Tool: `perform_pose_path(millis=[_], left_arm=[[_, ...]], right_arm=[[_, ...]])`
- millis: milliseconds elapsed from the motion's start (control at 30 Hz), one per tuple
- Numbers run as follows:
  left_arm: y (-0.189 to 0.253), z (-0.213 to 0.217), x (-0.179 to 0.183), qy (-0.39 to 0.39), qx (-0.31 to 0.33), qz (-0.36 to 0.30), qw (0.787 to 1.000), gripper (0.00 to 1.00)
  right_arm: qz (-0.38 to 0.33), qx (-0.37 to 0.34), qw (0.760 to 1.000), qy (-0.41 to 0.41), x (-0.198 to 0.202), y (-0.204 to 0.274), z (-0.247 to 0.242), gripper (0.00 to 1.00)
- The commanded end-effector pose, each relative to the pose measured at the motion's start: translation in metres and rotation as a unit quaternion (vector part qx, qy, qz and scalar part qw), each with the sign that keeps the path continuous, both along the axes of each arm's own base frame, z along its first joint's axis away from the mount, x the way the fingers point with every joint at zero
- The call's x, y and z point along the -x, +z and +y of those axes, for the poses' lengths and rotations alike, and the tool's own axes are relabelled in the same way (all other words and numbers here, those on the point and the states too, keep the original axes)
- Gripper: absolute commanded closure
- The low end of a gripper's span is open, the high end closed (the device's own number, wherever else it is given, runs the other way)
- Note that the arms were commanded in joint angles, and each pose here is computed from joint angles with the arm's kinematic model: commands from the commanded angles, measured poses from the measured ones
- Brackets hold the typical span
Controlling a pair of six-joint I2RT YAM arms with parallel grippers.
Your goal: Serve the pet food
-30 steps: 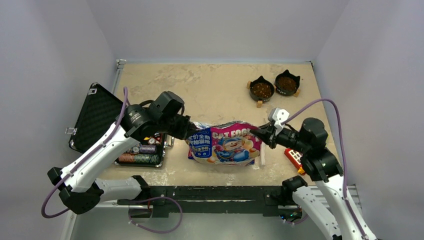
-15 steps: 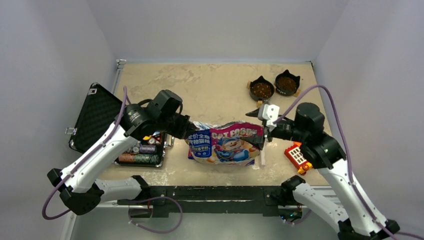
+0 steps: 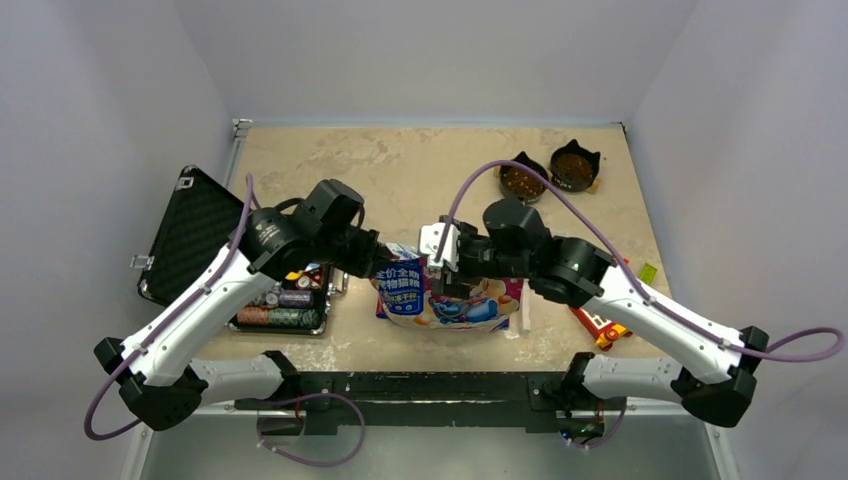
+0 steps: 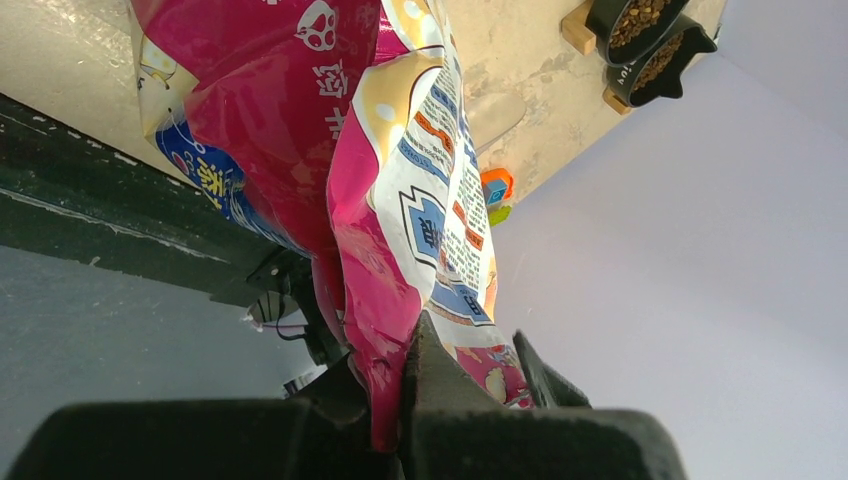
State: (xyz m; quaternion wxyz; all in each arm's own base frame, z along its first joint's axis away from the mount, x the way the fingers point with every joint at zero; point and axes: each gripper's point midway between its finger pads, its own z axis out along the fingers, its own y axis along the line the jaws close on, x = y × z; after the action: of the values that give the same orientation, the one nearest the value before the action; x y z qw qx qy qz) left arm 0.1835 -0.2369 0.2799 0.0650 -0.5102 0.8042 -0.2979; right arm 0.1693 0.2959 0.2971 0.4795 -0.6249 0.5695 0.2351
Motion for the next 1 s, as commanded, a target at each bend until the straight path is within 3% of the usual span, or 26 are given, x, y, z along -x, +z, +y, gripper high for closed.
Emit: perform_pose_path(millis=[0, 167, 367, 500, 667, 733, 767, 900, 967], left_arm=[[0.021, 0.002, 0.005, 0.005, 0.034, -0.012, 0.999, 1.0], [0.018, 0.0, 0.005, 0.002, 0.031, -0.007, 1.0, 1.0], [0.017, 0.004, 0.003, 0.004, 0.018, -0.013, 1.0, 1.0], [0.019, 0.011, 0.0, 0.016, 0.005, -0.024, 1.0, 1.0], [0.02, 0.015, -0.001, 0.023, 0.001, -0.032, 0.999, 1.0], [0.02, 0.017, 0.0, 0.023, 0.0, -0.031, 0.999, 1.0], [0.019, 0.017, 0.0, 0.024, 0.001, -0.031, 0.999, 1.0], [0.019, 0.019, 0.002, 0.025, 0.003, -0.031, 0.999, 1.0], [0.018, 0.019, 0.003, 0.026, 0.003, -0.03, 0.999, 1.0]], right_arm=[[-0.056, 0.018, 0.994, -0.091, -0.036, 0.01, -0.008, 0.28], [-0.055, 0.052, 0.989, -0.124, -0.048, -0.001, -0.013, 0.42], [-0.038, 0.067, 0.992, -0.103, -0.037, -0.011, -0.017, 0.72], [-0.042, 0.064, 0.991, -0.109, -0.032, -0.01, -0.027, 1.0], [-0.051, 0.064, 0.99, -0.117, -0.028, -0.011, -0.044, 1.0], [-0.051, 0.058, 0.988, -0.132, -0.032, -0.012, -0.052, 0.82], [-0.048, 0.057, 0.988, -0.138, -0.034, -0.013, -0.056, 0.79], [-0.035, 0.054, 0.985, -0.16, -0.042, -0.016, -0.07, 0.74], [-0.034, 0.057, 0.983, -0.169, -0.045, -0.016, -0.076, 0.81]])
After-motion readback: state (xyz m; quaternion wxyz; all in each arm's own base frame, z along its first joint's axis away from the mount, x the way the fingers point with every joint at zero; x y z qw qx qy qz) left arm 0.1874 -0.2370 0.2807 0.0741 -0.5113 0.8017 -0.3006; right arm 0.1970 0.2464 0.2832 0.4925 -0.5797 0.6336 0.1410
